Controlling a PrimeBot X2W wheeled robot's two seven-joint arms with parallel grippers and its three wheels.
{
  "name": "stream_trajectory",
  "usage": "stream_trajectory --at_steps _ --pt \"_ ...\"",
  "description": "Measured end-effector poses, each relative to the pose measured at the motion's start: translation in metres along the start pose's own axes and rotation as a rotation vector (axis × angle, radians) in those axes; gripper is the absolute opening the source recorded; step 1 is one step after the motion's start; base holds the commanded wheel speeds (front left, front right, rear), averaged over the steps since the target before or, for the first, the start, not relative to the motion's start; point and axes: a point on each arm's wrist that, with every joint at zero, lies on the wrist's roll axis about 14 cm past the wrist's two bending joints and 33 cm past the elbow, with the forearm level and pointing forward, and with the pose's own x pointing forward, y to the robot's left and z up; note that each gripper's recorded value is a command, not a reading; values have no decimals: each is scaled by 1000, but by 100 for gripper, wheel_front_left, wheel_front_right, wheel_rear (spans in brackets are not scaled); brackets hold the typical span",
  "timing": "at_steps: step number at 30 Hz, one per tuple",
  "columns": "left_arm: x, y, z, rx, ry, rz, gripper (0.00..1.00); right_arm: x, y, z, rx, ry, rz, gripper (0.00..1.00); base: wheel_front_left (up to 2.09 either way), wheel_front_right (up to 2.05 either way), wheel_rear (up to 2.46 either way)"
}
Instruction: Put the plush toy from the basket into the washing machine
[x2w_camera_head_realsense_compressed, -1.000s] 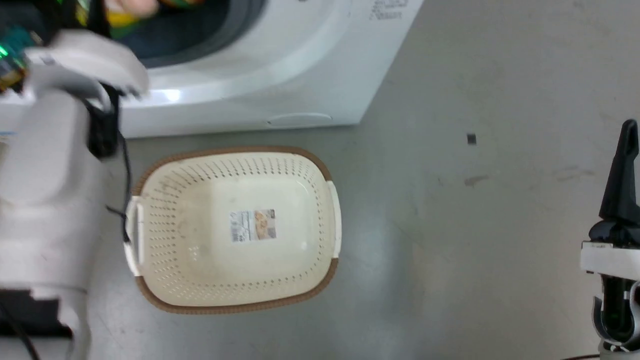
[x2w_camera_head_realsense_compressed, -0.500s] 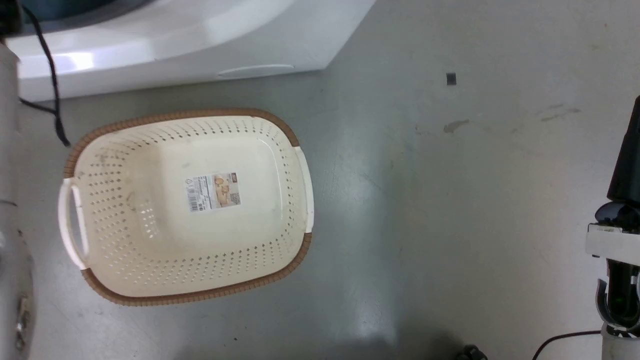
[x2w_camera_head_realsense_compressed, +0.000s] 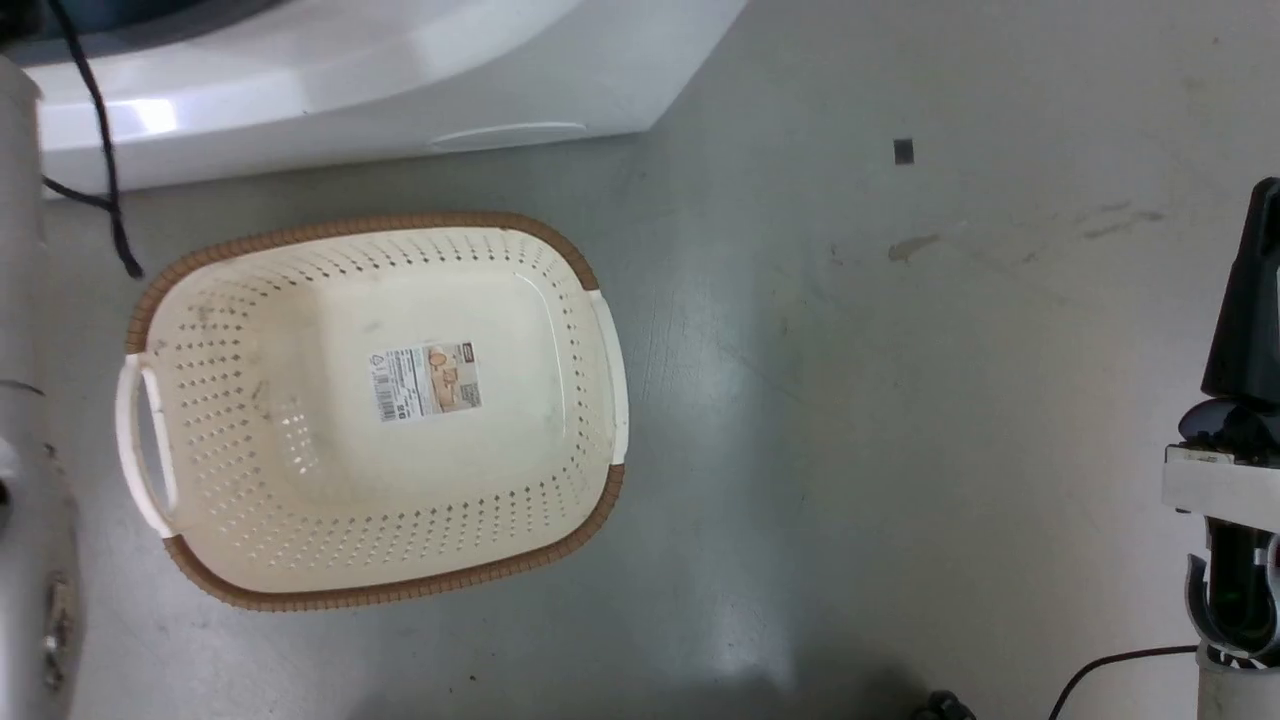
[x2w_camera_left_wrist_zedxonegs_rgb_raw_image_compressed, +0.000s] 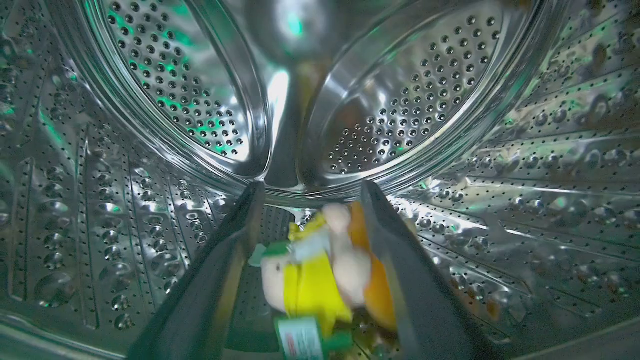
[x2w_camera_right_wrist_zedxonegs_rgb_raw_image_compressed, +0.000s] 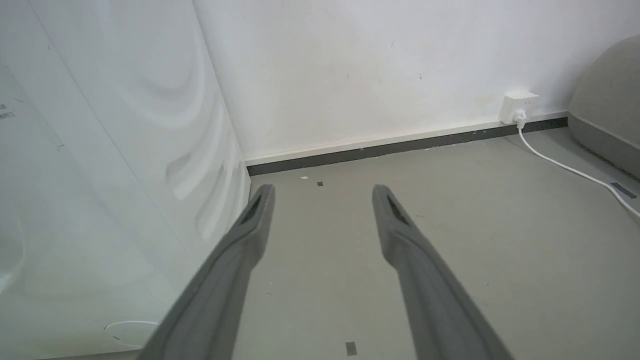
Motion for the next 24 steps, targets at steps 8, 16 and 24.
stream_trajectory --at_steps 8,16,24 --pt "-40 -5 8 -40 16 2 100 -2 12 28 19 -64 31 100 0 0 0" --pt "-103 -11 23 -14 3 -23 100 -12 32 54 40 -113 86 100 0 0 0" --pt "-174 3 47 20 -27 5 100 -35 48 74 48 -136 137 100 0 0 0"
